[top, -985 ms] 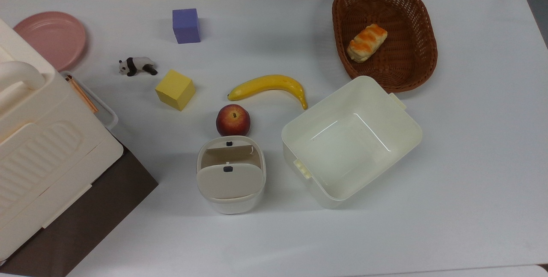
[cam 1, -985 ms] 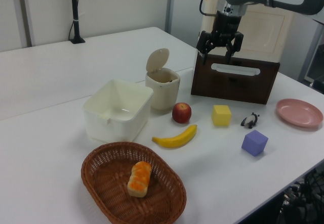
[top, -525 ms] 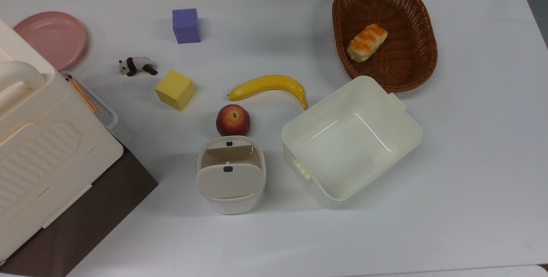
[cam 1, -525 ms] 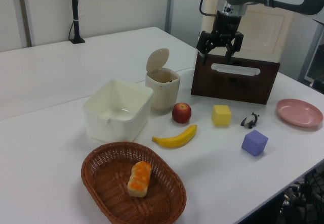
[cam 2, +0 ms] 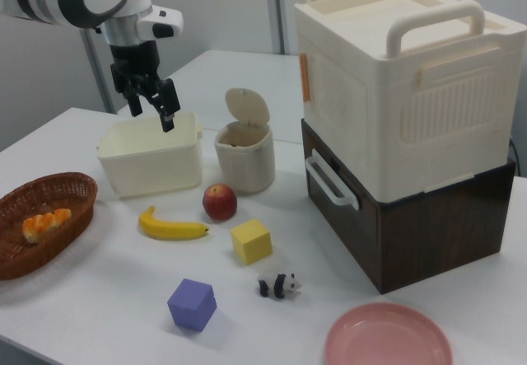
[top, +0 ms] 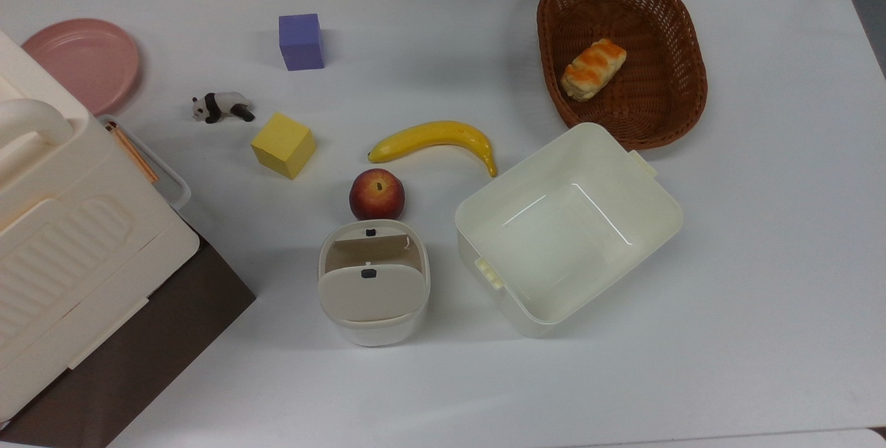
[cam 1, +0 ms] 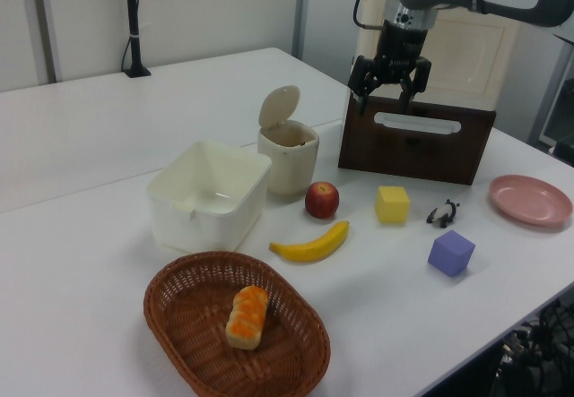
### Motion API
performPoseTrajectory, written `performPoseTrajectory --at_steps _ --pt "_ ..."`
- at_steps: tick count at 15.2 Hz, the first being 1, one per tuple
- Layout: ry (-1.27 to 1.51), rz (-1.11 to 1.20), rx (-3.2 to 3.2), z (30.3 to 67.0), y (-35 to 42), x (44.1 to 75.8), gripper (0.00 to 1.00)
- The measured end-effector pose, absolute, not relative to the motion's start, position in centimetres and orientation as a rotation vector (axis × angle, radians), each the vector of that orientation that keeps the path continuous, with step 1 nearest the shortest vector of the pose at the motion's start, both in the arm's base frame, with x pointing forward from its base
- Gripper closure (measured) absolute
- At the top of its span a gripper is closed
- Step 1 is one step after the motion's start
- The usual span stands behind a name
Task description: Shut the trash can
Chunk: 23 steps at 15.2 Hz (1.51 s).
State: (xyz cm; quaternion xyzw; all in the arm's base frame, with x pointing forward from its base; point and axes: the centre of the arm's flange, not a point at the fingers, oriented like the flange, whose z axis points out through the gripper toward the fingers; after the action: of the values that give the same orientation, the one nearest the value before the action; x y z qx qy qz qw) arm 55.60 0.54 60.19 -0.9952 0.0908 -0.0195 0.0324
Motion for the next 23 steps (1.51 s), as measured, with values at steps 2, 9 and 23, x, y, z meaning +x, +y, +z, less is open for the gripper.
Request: performPoseTrajectory --at_steps 2,9,23 --pt "0.279 -0.054 -3.063 60.02 0.58 55.58 0.0" --pt "0.271 -0.032 -3.064 59.33 0.92 55.5 0.0" --pt "0.239 -0.03 -3.066 59.26 0.96 55.49 0.87"
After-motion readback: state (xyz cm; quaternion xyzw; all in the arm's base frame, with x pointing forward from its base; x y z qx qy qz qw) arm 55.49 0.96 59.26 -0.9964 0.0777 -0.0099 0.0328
